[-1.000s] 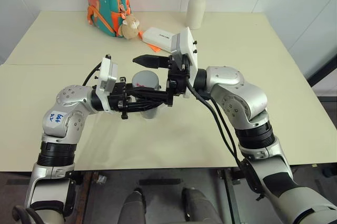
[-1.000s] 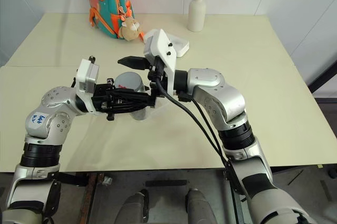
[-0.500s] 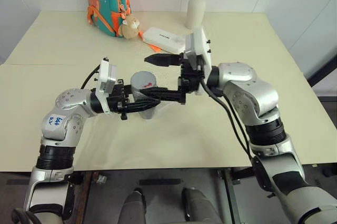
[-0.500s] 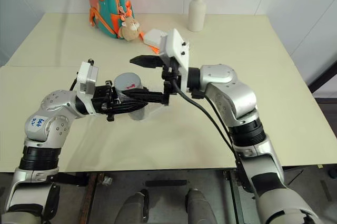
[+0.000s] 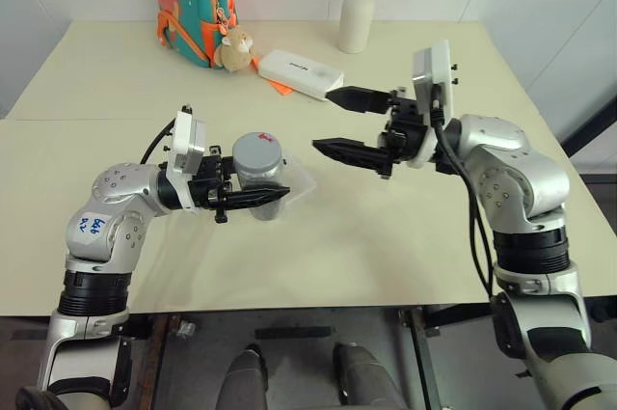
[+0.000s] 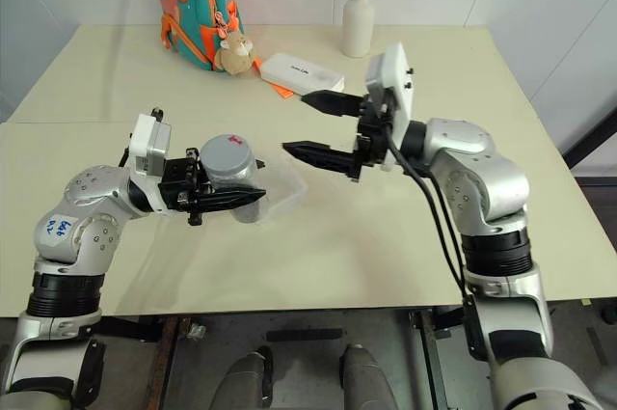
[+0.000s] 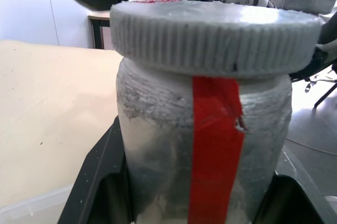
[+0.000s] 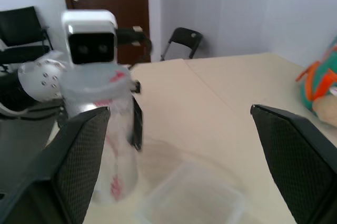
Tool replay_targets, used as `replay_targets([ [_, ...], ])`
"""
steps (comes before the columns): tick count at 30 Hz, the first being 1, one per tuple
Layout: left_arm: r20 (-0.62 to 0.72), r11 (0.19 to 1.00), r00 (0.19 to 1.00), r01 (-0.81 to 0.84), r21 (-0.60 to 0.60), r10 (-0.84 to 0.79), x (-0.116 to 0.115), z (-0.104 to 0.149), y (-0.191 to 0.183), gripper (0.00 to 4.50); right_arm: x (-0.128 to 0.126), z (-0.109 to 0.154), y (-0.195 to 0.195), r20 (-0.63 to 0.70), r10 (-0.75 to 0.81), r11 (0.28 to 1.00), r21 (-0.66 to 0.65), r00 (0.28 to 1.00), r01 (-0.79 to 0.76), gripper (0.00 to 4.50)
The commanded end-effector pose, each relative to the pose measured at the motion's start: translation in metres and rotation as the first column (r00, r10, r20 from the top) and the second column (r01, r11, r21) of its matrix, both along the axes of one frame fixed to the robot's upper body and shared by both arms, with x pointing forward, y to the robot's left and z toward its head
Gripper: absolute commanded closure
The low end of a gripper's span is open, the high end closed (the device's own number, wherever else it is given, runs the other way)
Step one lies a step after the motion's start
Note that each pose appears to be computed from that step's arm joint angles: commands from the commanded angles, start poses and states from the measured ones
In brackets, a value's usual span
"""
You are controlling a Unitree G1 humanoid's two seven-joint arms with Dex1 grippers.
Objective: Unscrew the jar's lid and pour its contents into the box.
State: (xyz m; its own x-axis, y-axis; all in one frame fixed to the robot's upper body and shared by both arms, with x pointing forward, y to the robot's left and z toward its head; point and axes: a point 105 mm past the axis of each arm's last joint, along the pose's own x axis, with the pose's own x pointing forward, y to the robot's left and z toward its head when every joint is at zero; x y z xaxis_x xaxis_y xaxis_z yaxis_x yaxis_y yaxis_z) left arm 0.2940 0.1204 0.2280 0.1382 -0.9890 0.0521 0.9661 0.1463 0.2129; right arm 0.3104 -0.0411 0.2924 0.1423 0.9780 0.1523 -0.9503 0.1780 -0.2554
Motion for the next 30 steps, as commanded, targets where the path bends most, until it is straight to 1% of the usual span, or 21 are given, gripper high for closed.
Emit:
replay_targets([
  [1, 0.045, 1.0, 0.999, 0.028, -0.002, -0.028, -0.003, 0.009, -0.005, 2.53, -0.017, 0.018, 0.023, 0.06, 0.063, 0.997, 0.037, 0.996, -0.065, 0.01],
  [7, 0.052, 1.0, 0.999, 0.011, -0.004, -0.011, 0.001, 0.011, -0.003, 2.53, -0.023, 0.009, 0.051, 0.019, 0.087, 0.996, 0.028, 0.996, -0.088, 0.01],
  [13, 0.051, 1.0, 0.999, 0.02, -0.006, -0.019, 0.001, 0.011, -0.006, 2.53, -0.027, 0.007, 0.066, 0.019, 0.102, 0.995, 0.011, 0.995, -0.102, 0.01],
  [16, 0.053, 1.0, 0.998, 0.019, -0.007, -0.019, 0.001, 0.011, -0.006, 2.53, -0.024, 0.008, 0.068, 0.034, 0.082, 0.997, 0.003, 0.996, -0.083, 0.01],
  [21, 0.058, 1.0, 0.998, 0.005, -0.014, -0.004, 0.004, 0.012, -0.004, 2.53, -0.029, 0.004, 0.071, 0.038, 0.096, 0.995, -0.032, 0.995, -0.095, 0.01],
  [30, 0.058, 1.0, 0.998, 0.009, -0.021, -0.007, 0.002, 0.01, -0.006, 2.53, -0.012, -0.004, 0.057, 0.023, 0.023, 0.998, -0.053, 0.999, -0.022, 0.01],
])
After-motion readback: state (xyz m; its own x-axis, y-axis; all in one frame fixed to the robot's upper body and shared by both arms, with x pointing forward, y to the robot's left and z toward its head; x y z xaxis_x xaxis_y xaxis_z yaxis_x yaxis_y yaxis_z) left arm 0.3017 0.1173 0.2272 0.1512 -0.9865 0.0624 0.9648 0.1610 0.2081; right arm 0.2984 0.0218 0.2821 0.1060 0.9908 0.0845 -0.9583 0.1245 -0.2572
